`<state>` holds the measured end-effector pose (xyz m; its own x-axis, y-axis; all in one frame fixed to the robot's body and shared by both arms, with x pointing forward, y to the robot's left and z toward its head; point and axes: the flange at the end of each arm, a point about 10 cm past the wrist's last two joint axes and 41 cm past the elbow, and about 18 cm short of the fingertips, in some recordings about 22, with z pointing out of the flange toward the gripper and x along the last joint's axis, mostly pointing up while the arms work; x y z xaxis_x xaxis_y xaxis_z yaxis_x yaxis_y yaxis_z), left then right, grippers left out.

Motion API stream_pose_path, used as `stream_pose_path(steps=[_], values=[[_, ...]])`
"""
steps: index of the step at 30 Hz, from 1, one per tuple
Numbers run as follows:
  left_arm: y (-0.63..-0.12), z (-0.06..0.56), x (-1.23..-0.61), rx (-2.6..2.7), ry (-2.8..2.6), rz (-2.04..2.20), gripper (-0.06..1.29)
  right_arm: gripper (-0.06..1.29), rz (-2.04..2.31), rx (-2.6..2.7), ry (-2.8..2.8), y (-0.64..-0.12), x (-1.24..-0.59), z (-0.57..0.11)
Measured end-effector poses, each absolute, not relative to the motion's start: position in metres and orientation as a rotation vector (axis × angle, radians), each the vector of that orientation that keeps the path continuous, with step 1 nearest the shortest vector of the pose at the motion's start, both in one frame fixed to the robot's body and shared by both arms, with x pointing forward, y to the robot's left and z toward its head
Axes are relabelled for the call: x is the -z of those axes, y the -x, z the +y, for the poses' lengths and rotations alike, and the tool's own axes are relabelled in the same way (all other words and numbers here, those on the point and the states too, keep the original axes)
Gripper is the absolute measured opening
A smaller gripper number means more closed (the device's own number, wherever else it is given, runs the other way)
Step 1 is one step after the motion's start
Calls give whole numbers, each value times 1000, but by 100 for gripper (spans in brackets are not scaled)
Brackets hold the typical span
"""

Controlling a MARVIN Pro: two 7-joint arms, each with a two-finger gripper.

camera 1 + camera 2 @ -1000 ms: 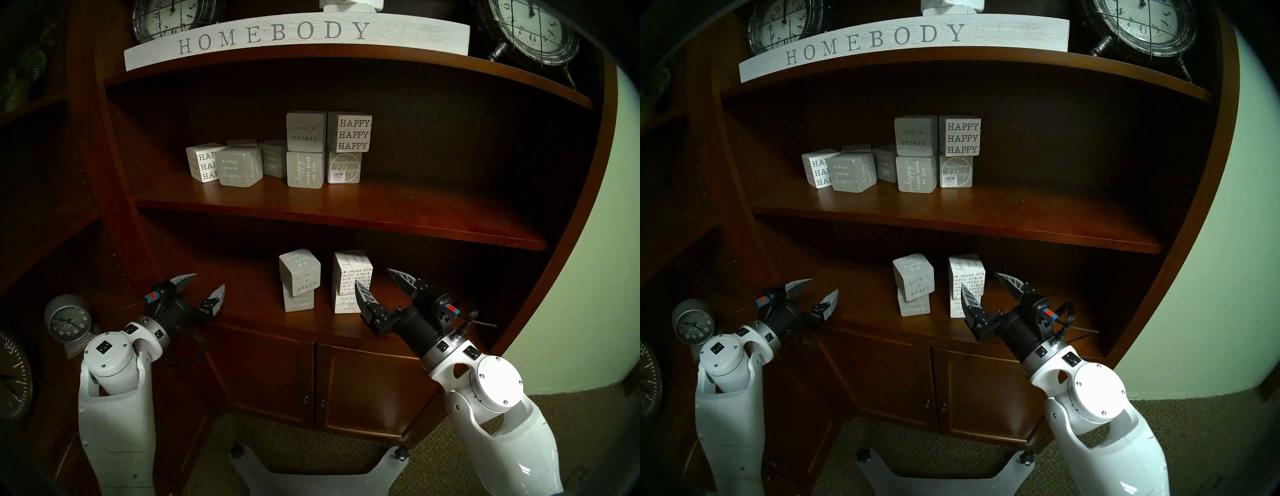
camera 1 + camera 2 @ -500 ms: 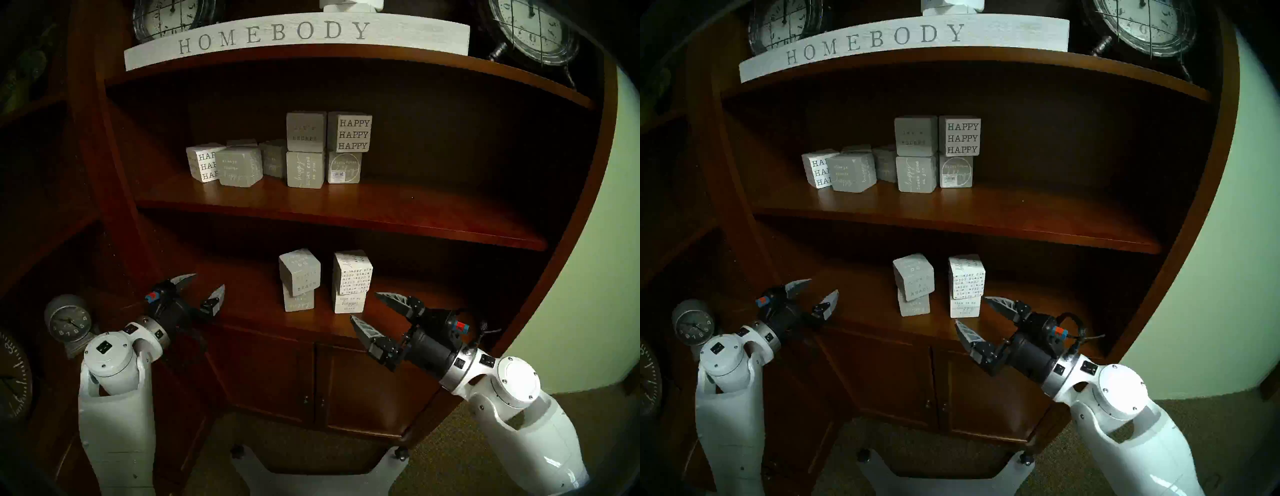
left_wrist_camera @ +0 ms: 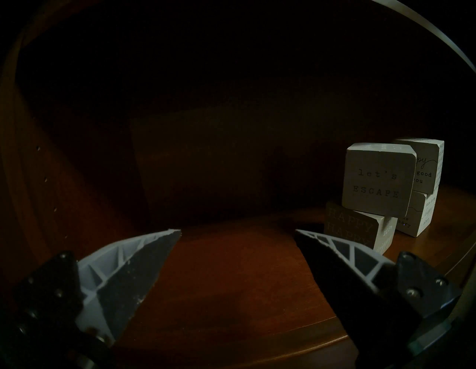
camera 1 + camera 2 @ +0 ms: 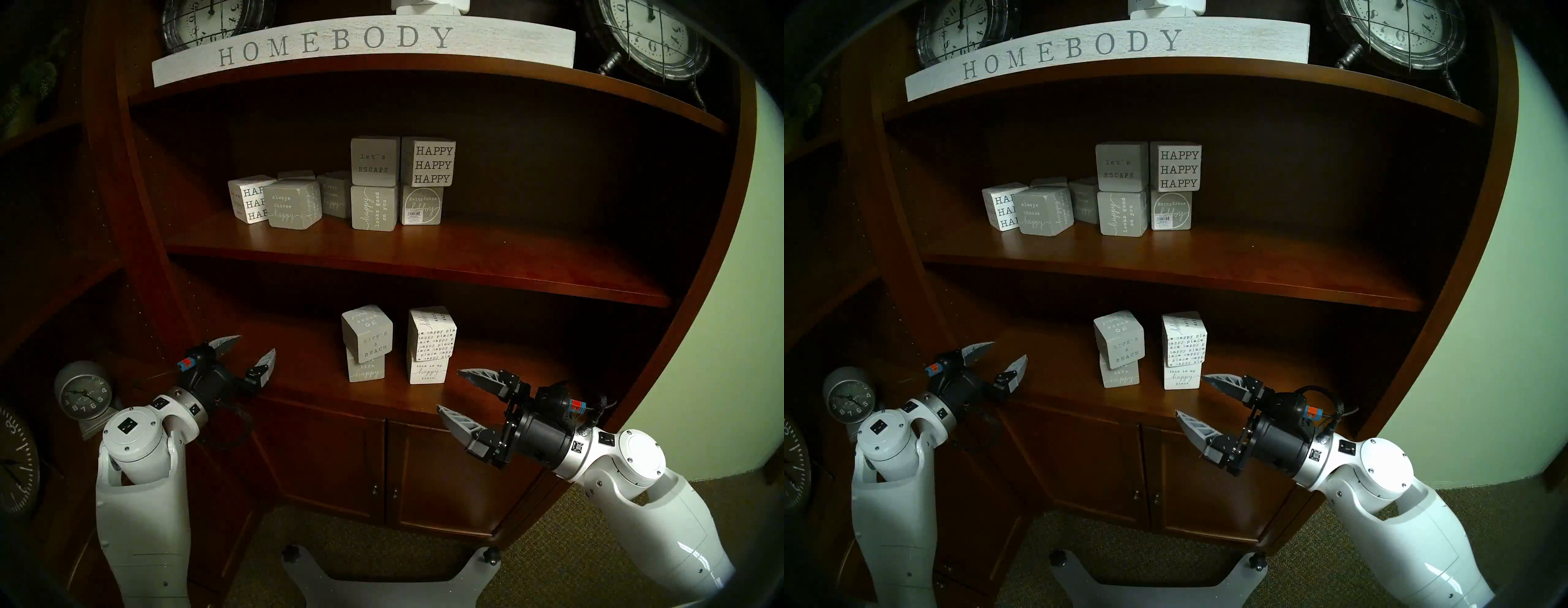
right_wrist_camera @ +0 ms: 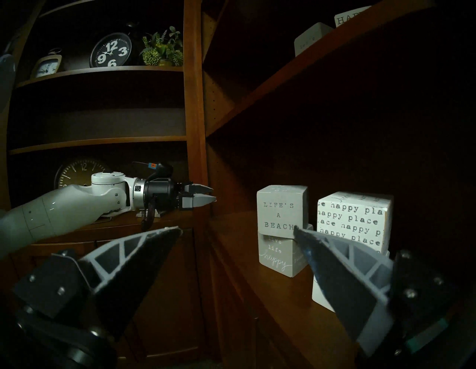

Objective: Stack four cubes vertically into two groups

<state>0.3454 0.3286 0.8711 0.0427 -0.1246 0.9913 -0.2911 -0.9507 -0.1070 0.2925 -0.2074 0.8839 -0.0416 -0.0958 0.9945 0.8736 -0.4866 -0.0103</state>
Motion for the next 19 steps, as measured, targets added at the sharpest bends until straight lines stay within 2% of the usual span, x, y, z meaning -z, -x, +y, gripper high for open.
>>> stream_pose_path(steps=[19], values=[[-345, 329, -871, -2047, -2176, -437, 123, 122, -870, 1637, 1432, -294, -890, -206]])
